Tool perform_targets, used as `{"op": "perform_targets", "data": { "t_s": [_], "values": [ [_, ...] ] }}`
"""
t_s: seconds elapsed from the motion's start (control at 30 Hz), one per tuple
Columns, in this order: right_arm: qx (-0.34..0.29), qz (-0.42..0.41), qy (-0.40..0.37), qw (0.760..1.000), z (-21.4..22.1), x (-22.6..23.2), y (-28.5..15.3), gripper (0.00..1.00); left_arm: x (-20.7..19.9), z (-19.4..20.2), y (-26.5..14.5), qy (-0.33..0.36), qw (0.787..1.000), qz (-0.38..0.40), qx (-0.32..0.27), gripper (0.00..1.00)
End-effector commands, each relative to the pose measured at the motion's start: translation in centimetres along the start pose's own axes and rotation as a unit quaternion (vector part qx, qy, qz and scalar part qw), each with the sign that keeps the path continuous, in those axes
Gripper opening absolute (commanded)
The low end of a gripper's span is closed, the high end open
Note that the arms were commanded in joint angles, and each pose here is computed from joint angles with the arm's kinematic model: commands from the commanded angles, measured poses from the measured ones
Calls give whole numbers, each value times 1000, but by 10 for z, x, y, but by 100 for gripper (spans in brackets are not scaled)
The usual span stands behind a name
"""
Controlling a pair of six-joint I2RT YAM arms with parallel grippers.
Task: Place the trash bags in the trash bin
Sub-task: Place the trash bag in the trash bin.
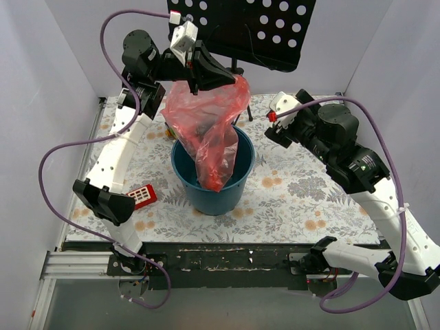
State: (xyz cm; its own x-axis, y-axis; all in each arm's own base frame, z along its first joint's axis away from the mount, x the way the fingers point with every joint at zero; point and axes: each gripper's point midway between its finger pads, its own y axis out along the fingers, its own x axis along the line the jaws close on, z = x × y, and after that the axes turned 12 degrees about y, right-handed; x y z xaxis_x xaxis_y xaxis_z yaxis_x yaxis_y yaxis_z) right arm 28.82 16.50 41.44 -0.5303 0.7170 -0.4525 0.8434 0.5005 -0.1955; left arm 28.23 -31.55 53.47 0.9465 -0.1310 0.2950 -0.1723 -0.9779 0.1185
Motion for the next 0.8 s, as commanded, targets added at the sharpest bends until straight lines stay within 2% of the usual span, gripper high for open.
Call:
{"op": "perform_targets", "data": {
  "t_s": [0.0, 0.13, 0.37, 0.57, 0.7, 0.77],
  "values": [
    [-52, 27, 19, 998, -29, -15, -2, 87, 34, -25, -15, 210, 971, -114, 26, 0],
    [-65, 24, 31, 997, -37, -15, 2, 86, 50, -21, -26, 316, 935, -141, 73, 0],
    [-72, 30, 38, 996, -37, -16, 3, 86, 47, -14, -31, 408, 898, -123, 111, 0],
    [-74, 28, 44, 996, -37, -14, 4, 86, 76, -20, -39, 505, 836, -137, 164, 0],
    [-81, 33, 49, 995, -42, -17, 5, 86, 77, -24, -34, 549, 809, -121, 170, 0],
    [-87, 23, 58, 994, -46, -14, 3, 86, 72, -30, -32, 593, 775, -112, 188, 0]
  ]
}}
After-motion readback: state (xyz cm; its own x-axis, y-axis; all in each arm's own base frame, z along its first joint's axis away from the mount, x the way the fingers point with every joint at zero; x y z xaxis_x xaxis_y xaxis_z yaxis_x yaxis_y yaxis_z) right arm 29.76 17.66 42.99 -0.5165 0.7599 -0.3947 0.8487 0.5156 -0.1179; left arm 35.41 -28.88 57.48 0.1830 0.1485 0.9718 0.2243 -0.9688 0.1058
